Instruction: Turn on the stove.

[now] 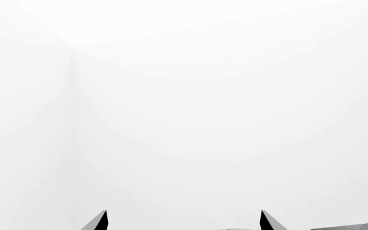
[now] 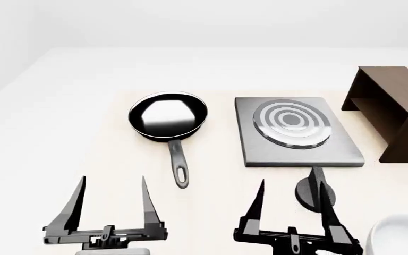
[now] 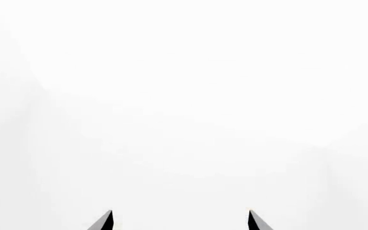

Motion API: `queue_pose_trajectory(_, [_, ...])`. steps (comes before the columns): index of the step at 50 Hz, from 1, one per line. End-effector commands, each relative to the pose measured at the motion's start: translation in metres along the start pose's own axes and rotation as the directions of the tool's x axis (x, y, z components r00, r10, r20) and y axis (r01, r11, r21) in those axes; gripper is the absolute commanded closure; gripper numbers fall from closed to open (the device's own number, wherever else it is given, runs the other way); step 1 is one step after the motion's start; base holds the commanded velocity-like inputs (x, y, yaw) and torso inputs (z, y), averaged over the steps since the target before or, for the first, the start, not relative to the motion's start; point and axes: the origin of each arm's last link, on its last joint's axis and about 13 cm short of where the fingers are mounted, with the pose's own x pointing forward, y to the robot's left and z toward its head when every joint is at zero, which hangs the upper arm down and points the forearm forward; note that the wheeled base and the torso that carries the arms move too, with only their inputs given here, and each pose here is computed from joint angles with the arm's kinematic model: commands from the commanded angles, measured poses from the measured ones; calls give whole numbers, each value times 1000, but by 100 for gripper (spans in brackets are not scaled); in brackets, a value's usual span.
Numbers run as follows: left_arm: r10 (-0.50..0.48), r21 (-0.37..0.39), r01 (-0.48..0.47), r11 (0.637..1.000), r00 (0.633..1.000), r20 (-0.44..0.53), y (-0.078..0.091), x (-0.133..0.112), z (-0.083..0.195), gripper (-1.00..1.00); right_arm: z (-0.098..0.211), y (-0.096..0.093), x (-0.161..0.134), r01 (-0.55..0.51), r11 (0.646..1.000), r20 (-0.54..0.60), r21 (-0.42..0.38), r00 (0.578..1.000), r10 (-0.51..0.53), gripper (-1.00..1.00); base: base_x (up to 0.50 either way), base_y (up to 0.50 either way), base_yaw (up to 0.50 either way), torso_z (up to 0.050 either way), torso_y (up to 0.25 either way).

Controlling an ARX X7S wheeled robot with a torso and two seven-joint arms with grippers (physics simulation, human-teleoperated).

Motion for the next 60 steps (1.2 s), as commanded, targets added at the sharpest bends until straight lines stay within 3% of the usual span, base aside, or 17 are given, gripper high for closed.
queue_pose_trajectory(1, [1,-1,-1,1000,1000,-1,0,0,1,-100,3,-4,14,67,996,-207,67,977,-51,-100,0,0,0,0,0])
queue_pose_trajectory(3, [2,-2,-2,1000,1000,-1,0,0,1,-100,4,-6,17,64,994,-260,94,965,-37,-100,0,0,0,0,0])
queue_pose_trajectory(5, [3,-4,-3,1000,1000,0,0,0,1,-100,6,-6,25,98,977,-340,190,940,-29,-100,0,0,0,0,0])
queue_pose_trajectory(6, [3,-4,-3,1000,1000,0,0,0,1,-100,6,-7,27,101,975,-351,199,936,-25,-100,0,0,0,0,0])
queue_pose_trajectory(8, [4,-5,-4,1000,1000,1,0,0,0,-100,10,-7,35,68,984,-314,164,949,-14,-100,0,0,0,0,0])
queue_pose_trajectory(13, [4,-6,-4,1000,1000,1,0,0,1,-100,20,-7,56,32,985,-305,169,952,22,-100,0,0,0,0,0])
queue_pose_trajectory(16, [4,-6,-4,1000,1000,2,0,0,1,-100,24,-3,65,-23,993,-293,114,954,56,-100,0,0,0,0,0])
queue_pose_trajectory(23, [4,-7,-4,1000,1000,2,0,0,1,-100,34,-1,81,-18,993,-308,119,950,54,-100,0,0,0,0,0])
queue_pose_trajectory(27, [5,-8,-5,1000,1000,3,0,0,-1,-100,39,-2,92,-23,998,-262,63,964,39,-100,0,0,0,0,0])
queue_pose_trajectory(33, [4,-7,-4,1000,1000,2,0,0,1,-100,52,-4,102,-16,997,-216,72,976,32,-100,0,0,0,0,0])
queue_pose_trajectory(60, [6,-9,-6,1000,1000,2,0,1,0,-100,73,-6,110,-12,998,-158,63,987,22,-100,0,0,0,0,0])
